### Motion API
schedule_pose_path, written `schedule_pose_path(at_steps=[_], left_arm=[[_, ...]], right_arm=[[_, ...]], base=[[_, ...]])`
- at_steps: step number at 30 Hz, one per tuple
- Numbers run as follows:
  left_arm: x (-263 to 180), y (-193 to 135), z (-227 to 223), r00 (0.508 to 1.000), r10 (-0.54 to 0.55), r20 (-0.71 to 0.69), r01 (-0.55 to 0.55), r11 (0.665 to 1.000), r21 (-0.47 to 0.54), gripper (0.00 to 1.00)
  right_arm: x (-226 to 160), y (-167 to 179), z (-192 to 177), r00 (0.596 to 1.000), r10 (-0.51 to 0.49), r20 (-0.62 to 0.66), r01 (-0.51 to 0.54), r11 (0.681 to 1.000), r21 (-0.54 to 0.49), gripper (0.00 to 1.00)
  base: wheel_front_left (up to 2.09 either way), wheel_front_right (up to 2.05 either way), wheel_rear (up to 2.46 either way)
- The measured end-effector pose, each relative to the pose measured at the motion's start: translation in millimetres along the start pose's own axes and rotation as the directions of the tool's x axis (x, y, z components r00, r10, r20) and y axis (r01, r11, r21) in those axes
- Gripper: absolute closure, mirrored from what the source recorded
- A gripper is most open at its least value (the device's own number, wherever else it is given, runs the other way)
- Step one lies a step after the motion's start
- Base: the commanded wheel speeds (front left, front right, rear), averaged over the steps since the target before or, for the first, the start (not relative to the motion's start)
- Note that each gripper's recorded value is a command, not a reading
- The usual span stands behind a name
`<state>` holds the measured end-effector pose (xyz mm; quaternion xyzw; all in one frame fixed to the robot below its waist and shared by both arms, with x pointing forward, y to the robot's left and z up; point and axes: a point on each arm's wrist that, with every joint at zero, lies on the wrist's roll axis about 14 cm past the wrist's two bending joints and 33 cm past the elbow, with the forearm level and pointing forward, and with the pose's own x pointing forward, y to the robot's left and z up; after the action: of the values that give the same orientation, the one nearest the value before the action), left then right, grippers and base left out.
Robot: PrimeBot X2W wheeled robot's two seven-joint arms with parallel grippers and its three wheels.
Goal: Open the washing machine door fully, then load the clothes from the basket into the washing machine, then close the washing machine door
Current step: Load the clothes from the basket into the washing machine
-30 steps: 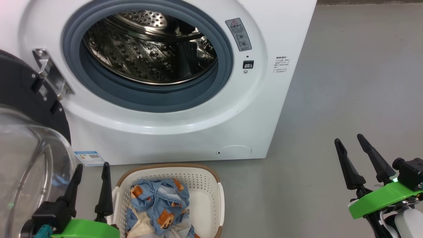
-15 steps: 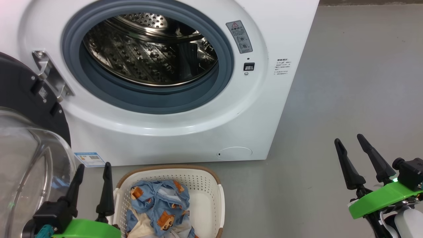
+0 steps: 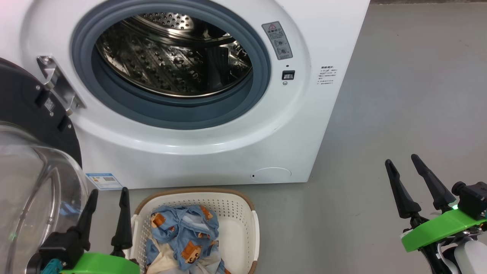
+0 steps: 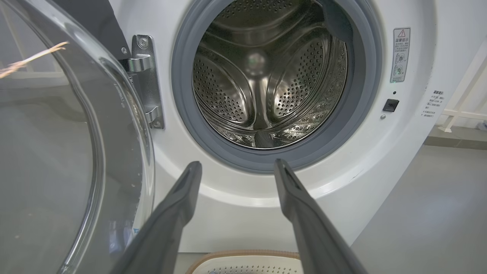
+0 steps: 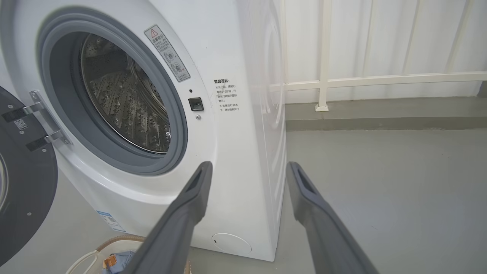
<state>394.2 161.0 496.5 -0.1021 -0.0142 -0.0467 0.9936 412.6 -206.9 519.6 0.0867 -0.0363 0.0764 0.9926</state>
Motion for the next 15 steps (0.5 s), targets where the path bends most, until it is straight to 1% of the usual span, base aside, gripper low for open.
schedule_pose_path(at_steps=[15], left_arm=[[3.2, 1.0, -8.2, 1.000, 0.001, -0.022, 0.000, 1.000, 0.005, 0.00]], right_arm=[[1.3, -3.0, -8.6, 1.000, -0.007, -0.022, 0.008, 1.000, 0.003, 0.00]], base=[[0.00, 0.00, 0.00]])
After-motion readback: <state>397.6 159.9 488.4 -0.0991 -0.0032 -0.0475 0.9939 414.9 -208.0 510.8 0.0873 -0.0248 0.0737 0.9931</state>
